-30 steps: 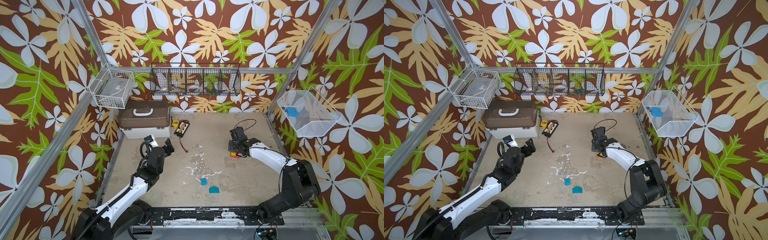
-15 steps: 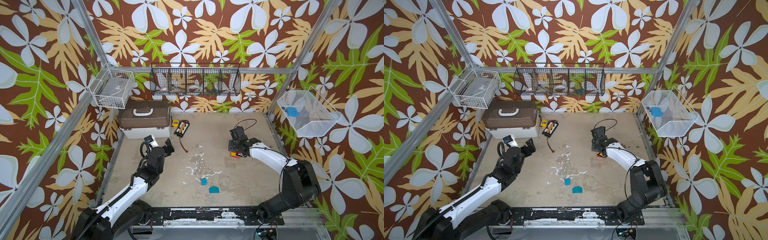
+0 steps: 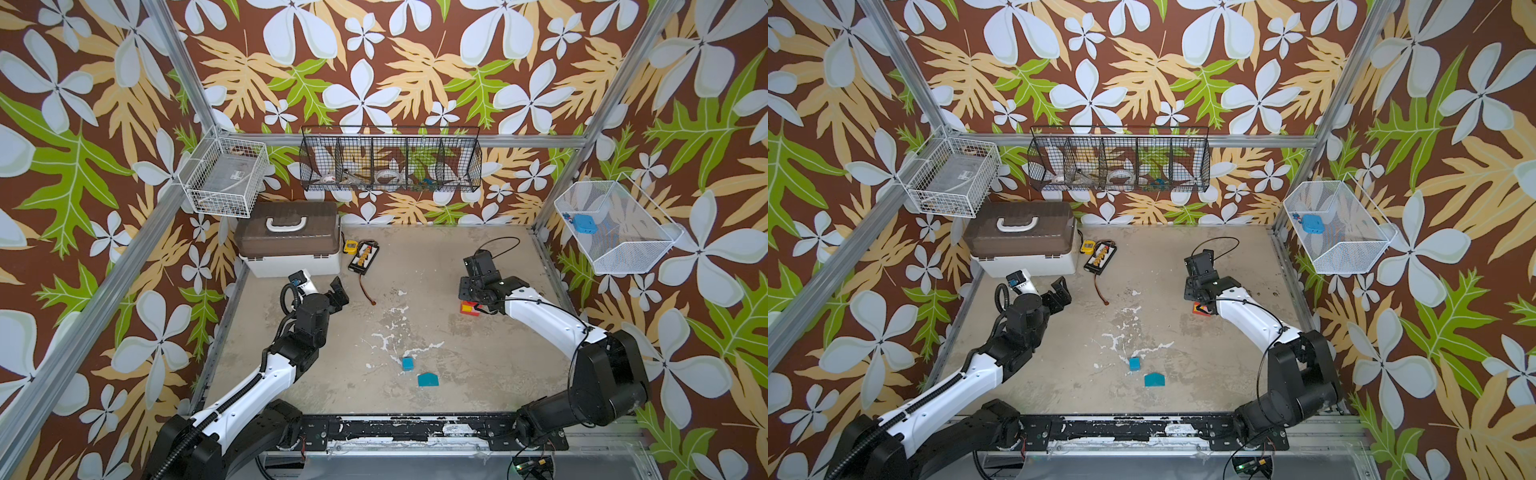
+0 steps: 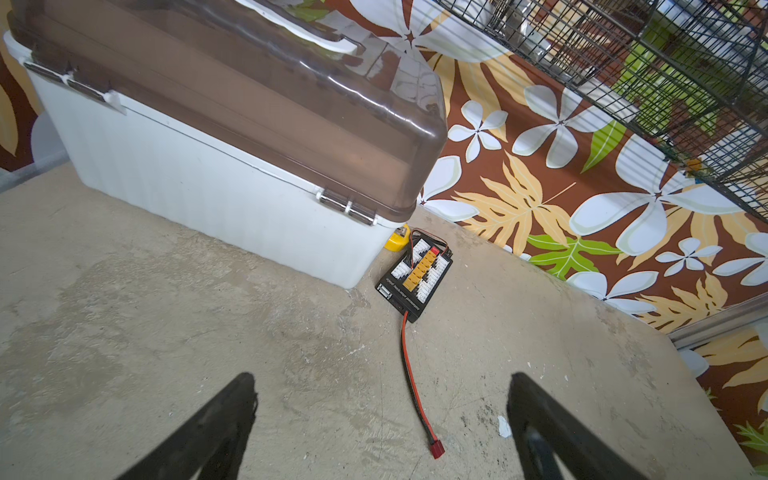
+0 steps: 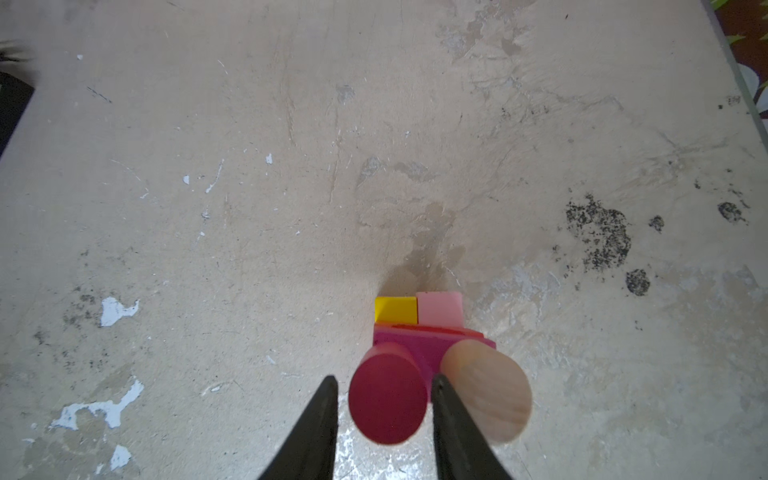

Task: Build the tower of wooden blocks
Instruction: 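Open the right gripper and move it to the teal blocks, then lower and close the right gripper on the farther teal block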

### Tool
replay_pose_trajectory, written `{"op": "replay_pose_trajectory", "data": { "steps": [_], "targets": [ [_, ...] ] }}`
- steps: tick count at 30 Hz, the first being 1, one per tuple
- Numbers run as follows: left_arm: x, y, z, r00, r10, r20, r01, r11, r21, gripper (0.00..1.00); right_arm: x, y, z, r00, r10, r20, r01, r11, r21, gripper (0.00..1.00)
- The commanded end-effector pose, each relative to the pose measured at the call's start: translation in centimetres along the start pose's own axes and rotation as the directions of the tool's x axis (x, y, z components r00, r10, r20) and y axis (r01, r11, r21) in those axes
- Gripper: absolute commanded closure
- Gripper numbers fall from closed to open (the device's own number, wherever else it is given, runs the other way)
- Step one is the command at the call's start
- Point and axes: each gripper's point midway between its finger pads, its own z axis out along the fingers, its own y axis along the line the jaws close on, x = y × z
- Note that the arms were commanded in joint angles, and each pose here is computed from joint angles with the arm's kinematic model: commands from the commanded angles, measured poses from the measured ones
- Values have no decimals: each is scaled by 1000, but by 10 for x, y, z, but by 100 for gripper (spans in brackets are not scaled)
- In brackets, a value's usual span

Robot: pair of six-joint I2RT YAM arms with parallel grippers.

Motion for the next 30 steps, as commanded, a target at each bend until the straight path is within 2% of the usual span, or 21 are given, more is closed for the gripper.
{"op": "replay_pose_trajectory", "data": {
  "steps": [1, 5, 10, 14, 19, 30],
  "targets": [
    [-6, -3, 0, 1000, -9, 16, 9, 1000, 6, 5, -2, 4, -12, 1000, 11, 8, -11, 999, -45, 58],
    [-6, -3, 1, 1000, -7, 16, 7, 1000, 5, 5, -8, 15, -39, 998, 24, 62, -16, 992, -127, 51],
    [-6, -3, 0, 1000, -8, 18, 8, 1000, 5, 5, 5, 50, -77, 991, -9, 136, 41, 970, -239, 41],
    [-6, -2, 0, 1000, -6, 19, 6, 1000, 0, 5, 41, 85, -97, 984, -53, 169, 105, 942, -318, 36],
    [-8, -1, -2, 1000, -8, 26, 8, 1000, -1, 4, 100, 121, -108, 979, -140, 147, 188, 899, -396, 34],
    [-9, 2, -3, 1000, -7, 30, 7, 1000, -11, 4, 194, 155, -117, 951, -285, 122, 310, 866, -393, 32]
  ]
}}
